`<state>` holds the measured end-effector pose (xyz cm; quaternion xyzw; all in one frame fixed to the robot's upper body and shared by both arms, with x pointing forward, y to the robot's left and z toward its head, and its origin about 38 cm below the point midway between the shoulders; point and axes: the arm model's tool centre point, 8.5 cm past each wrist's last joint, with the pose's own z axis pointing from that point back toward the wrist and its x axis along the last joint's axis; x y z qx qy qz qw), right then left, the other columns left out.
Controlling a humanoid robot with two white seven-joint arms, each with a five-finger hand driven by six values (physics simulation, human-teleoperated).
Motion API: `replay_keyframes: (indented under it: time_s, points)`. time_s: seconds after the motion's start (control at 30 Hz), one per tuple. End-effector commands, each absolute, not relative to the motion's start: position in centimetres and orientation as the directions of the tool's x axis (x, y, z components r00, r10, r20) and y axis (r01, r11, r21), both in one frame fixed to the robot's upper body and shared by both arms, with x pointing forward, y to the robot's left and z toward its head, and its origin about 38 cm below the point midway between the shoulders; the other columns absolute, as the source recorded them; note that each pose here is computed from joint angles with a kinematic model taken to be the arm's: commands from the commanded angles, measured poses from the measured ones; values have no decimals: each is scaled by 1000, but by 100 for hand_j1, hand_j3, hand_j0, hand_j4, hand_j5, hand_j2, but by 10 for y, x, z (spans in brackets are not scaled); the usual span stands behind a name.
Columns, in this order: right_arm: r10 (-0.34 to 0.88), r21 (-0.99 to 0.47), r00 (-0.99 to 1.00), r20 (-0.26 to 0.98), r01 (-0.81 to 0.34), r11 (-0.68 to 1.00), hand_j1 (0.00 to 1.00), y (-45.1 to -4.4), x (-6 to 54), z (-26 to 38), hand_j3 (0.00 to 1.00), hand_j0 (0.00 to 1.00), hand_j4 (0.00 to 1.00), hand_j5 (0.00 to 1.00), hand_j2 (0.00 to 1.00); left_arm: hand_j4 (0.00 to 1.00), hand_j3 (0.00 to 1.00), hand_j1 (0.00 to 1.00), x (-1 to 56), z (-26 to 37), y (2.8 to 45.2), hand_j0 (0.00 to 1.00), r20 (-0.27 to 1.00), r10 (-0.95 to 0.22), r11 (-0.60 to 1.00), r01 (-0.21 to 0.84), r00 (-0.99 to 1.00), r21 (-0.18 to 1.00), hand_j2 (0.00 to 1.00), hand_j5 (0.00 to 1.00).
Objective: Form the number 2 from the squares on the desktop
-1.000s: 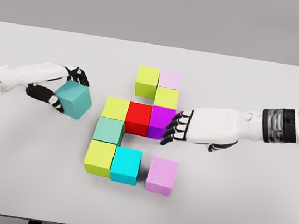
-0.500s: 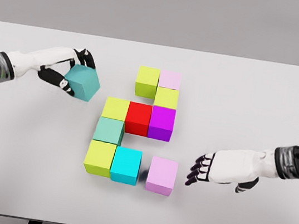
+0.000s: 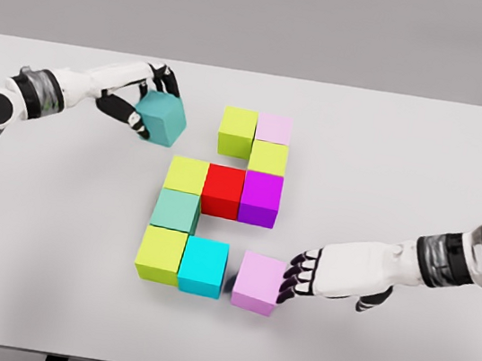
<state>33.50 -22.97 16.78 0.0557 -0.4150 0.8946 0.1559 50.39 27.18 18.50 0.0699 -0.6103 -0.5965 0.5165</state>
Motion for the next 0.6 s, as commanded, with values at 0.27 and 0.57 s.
replay_keyframes:
  time_s: [0.27,0.57]
  points:
    - [207,-742,-951,230,-309,-595,100,-217,337,171,100,100,100,100,100,24,24,24,534,157,236,24,573,-724,310,561,-384,768,24,24]
    - [219,-739,-951,217,-307,-600,100,-222,340,174,100,100,100,100,100,24,24,24,544,159,231,24,572,-740,335,543,-354,770,24,24]
